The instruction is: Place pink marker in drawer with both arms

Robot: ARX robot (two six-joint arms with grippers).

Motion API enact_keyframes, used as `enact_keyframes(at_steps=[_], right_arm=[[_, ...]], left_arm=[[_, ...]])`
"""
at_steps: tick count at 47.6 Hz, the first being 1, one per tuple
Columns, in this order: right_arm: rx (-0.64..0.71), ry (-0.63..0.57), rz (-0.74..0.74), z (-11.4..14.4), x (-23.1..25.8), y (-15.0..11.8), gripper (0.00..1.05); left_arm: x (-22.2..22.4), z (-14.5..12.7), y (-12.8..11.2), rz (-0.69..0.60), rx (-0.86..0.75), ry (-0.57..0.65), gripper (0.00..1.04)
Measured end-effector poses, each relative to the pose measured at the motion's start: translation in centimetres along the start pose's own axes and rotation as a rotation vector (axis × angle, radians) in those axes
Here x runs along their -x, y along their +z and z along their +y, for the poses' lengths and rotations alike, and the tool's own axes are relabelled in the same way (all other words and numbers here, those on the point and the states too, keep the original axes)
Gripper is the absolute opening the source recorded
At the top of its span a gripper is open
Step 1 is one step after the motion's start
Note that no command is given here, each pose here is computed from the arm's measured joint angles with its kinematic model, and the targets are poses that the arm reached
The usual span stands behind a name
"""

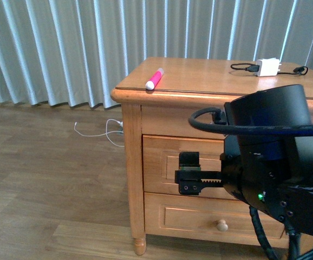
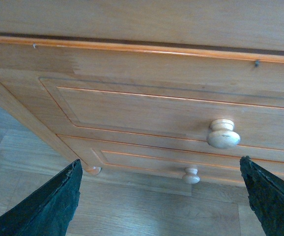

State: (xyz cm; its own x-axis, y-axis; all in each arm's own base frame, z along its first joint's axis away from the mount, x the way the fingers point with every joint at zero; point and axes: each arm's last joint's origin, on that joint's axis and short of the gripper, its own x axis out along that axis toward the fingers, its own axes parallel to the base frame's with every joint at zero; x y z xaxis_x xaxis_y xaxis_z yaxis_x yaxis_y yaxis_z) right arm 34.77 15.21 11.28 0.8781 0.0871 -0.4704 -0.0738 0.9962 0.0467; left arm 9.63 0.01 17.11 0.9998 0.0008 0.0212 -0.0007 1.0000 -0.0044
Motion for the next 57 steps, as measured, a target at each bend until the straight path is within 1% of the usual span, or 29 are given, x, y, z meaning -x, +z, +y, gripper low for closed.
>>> enact_keyframes(at_steps=[7, 11, 24, 35, 47, 50, 52, 53, 55, 57], right_arm=[[0.031, -0.032, -0.003, -0.2, -2.0, -0.7, 0.96], [0.044, -0.073, -0.013, -0.7, -3.0, -0.9, 0.96], [0.036, -0.137, -0.002, -2.5, -5.8, -1.3, 0.96], [0.020, -0.169, 0.004, -3.6, -6.5, -1.3, 0.96], [0.018, -0.169, 0.000, -3.8, -6.5, -1.3, 0.96], [0.018, -0.170, 0.001, -3.8, -6.5, -1.3, 0.91], [0.019, -0.169, 0.003, -3.8, -6.5, -1.3, 0.84], [0.019, -0.169, 0.004, -3.8, -6.5, -1.3, 0.82], [0.020, -0.168, 0.007, -3.9, -6.5, -1.4, 0.74], [0.022, -0.164, 0.011, -3.9, -6.6, -1.4, 0.68]], left_arm=[[0.0, 0.0, 0.0, 0.000, 0.000, 0.000, 0.99], [0.0, 0.0, 0.0, 0.000, 0.000, 0.000, 0.99], [0.0, 0.0, 0.0, 0.000, 0.000, 0.000, 0.99], [0.0, 0.0, 0.0, 0.000, 0.000, 0.000, 0.99], [0.0, 0.0, 0.0, 0.000, 0.000, 0.000, 0.99], [0.0, 0.0, 0.0, 0.000, 0.000, 0.000, 0.99], [0.0, 0.0, 0.0, 0.000, 0.000, 0.000, 0.99], [0.0, 0.0, 0.0, 0.000, 0.000, 0.000, 0.99], [0.0, 0.0, 0.0, 0.000, 0.000, 0.000, 0.99], [0.0, 0.0, 0.0, 0.000, 0.000, 0.000, 0.99]])
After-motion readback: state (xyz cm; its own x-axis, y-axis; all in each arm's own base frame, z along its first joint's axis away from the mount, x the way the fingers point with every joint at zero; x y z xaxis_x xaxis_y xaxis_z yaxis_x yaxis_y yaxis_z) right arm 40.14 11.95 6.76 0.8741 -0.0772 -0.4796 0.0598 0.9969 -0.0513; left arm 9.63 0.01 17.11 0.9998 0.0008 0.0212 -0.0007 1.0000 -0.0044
